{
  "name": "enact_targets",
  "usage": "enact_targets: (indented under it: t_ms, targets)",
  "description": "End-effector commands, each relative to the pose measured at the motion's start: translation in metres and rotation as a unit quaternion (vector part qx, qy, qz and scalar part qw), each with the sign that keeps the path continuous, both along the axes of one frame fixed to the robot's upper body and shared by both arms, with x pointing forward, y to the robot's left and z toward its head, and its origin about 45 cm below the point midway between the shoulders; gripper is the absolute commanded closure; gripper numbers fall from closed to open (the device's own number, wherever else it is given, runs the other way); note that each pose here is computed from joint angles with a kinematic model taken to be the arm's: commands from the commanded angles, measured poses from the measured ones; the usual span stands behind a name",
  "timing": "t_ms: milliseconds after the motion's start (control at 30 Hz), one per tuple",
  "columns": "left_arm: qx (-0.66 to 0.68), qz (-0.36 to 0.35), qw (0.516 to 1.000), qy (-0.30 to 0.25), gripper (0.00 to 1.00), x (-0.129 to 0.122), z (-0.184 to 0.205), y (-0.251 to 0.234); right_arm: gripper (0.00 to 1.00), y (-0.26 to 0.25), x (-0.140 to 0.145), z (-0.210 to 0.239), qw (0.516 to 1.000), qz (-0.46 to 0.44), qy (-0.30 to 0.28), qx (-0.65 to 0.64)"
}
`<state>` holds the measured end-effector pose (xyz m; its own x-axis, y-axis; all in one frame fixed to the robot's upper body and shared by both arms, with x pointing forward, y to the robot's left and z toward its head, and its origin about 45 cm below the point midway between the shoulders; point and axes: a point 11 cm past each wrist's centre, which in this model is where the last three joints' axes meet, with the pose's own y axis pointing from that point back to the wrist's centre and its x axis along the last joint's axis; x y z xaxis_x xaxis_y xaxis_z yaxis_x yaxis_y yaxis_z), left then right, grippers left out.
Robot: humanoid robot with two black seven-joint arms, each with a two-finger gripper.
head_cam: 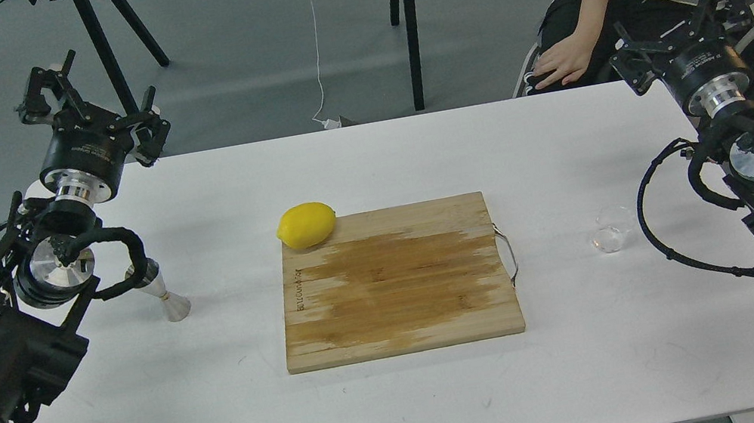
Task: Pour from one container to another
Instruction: 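Move the left gripper down toward the small metal jigger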
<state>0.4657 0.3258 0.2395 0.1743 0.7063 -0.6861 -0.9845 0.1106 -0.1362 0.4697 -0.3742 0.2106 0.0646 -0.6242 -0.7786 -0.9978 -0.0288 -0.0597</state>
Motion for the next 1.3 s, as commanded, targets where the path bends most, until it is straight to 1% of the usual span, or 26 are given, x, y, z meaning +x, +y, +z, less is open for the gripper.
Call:
enact_targets:
  t_ms: [0,134,234,367,501,568,668,801,901,1002,1135,1169,1269]
  targets:
    - [-0.002,0.018,1.0,-0.024,0.0,-0.003,0.004,0.009,0.0,-0.001,0.0,0.0,1.0,0.0,0.0,0.0]
    - [0.007,0.024,0.999,-0.033,0.0,-0.009,0.013,0.015,0.0,-0.002,0.0,0.002,1.0,0.0,-0.003,-0.001]
    - [0.029,0.018,0.999,-0.036,0.0,-0.025,0.017,0.031,0.0,0.001,-0.001,0.007,1.0,0.008,-0.013,0.003]
    - [0.063,0.0,0.997,-0.035,0.0,-0.049,0.021,0.046,0.0,-0.009,-0.004,0.01,1.0,0.003,-0.016,-0.002]
    - [0.116,-0.024,0.992,-0.034,0.01,-0.074,0.037,0.058,0.0,-0.013,-0.006,0.011,1.0,0.0,-0.015,-0.004]
    - [0.146,-0.034,0.988,-0.032,0.03,-0.085,0.041,0.062,0.0,-0.014,-0.007,0.008,1.0,-0.001,-0.013,-0.004]
    - [0.222,-0.055,0.973,-0.037,0.09,-0.098,0.046,0.062,0.0,-0.014,-0.008,0.005,1.0,-0.002,-0.01,-0.004]
    - [0.358,-0.117,0.925,-0.052,0.1,-0.127,0.041,0.045,0.0,-0.016,-0.009,0.004,1.0,-0.003,-0.008,-0.005]
    - [0.443,-0.144,0.884,-0.051,0.1,-0.149,0.022,0.032,0.0,-0.022,-0.011,0.004,1.0,-0.007,-0.007,-0.009]
    - [0.519,-0.164,0.838,-0.041,0.1,-0.169,-0.005,0.028,0.0,-0.026,-0.012,0.005,1.0,-0.01,-0.006,-0.012]
    - [0.638,-0.18,0.747,-0.047,0.12,-0.196,-0.044,0.026,0.0,-0.03,-0.013,0.006,1.0,-0.013,-0.006,-0.015]
    - [0.675,-0.183,0.712,-0.059,0.12,-0.206,-0.055,0.023,0.0,-0.03,-0.013,0.006,1.0,-0.014,-0.007,-0.015]
    - [0.75,-0.19,0.624,-0.112,0.12,-0.221,-0.071,0.015,0.0,-0.029,-0.013,0.005,1.0,-0.012,-0.006,-0.014]
